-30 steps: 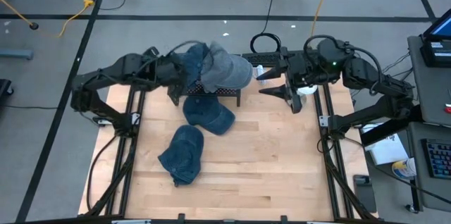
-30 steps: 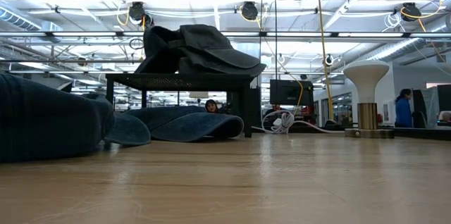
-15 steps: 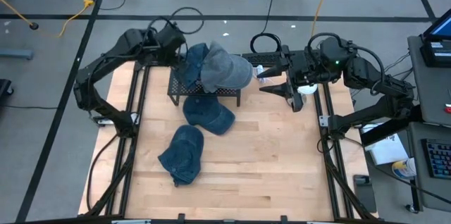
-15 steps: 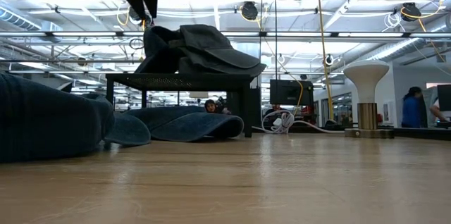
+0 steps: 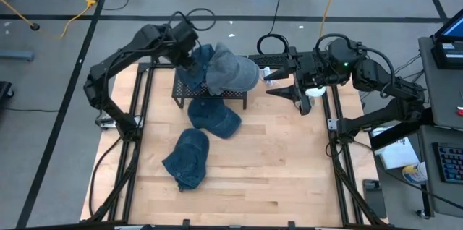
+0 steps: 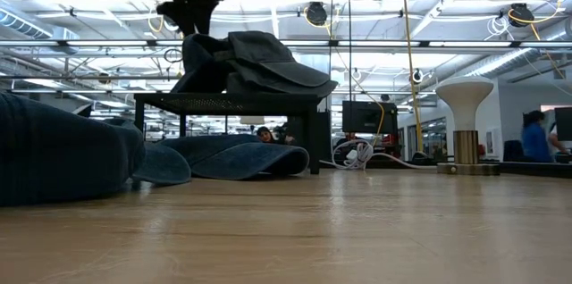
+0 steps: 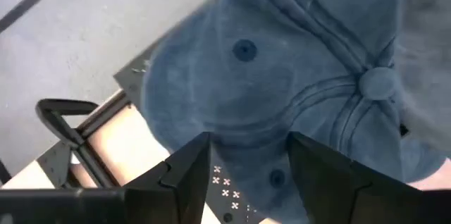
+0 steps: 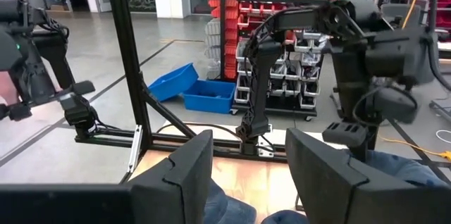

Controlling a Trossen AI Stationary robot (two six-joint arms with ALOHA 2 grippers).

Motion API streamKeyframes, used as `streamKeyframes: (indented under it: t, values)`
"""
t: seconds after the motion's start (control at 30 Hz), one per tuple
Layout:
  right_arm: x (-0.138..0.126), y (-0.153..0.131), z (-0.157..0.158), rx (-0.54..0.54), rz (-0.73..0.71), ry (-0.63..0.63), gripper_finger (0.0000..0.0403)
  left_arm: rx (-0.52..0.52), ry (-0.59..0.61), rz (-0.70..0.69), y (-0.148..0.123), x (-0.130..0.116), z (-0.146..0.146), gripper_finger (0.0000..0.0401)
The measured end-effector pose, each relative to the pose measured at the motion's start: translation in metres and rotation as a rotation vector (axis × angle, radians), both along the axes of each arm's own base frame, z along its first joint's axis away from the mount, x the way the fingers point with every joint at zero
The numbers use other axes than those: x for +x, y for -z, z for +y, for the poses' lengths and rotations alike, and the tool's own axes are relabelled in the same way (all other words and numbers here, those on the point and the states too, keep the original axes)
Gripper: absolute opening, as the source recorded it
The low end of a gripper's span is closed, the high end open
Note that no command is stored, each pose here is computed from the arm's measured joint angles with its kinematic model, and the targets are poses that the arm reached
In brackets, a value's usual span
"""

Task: Pick & Place hat
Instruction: Put the top right dark blue cap on the left side of the shelf

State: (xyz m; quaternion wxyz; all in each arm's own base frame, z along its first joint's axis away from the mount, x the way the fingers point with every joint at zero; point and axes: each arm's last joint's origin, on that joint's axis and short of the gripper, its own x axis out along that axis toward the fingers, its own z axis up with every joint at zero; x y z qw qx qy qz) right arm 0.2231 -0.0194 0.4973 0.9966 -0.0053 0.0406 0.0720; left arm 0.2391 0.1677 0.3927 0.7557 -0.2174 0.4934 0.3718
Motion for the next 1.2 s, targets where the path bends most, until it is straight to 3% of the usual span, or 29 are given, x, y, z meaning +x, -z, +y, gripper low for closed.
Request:
streamKeyframes:
  t: [0.33, 0.63, 1.03, 1.2]
  values:
    - [0.000, 0.000, 0.000, 0.000, 0.000, 0.000, 0.0171, -0.068, -0.026, 0.010, 0.012, 0.010, 0.004, 0.0150]
    - [0.000, -0.001, 0.000, -0.013, -0.017, -0.001, 0.0171, -0.110, -0.138, 0.011, 0.013, 0.006, 0.002, 0.0015]
    - [0.000, -0.001, 0.000, -0.063, -0.023, -0.005, 0.0171, -0.171, -0.452, -0.014, 0.014, 0.000, -0.001, 0.0004]
    - [0.000, -0.001, 0.000, -0.101, -0.028, -0.008, 0.0171, -0.170, -0.477, -0.049, 0.014, 0.004, -0.001, 0.0003]
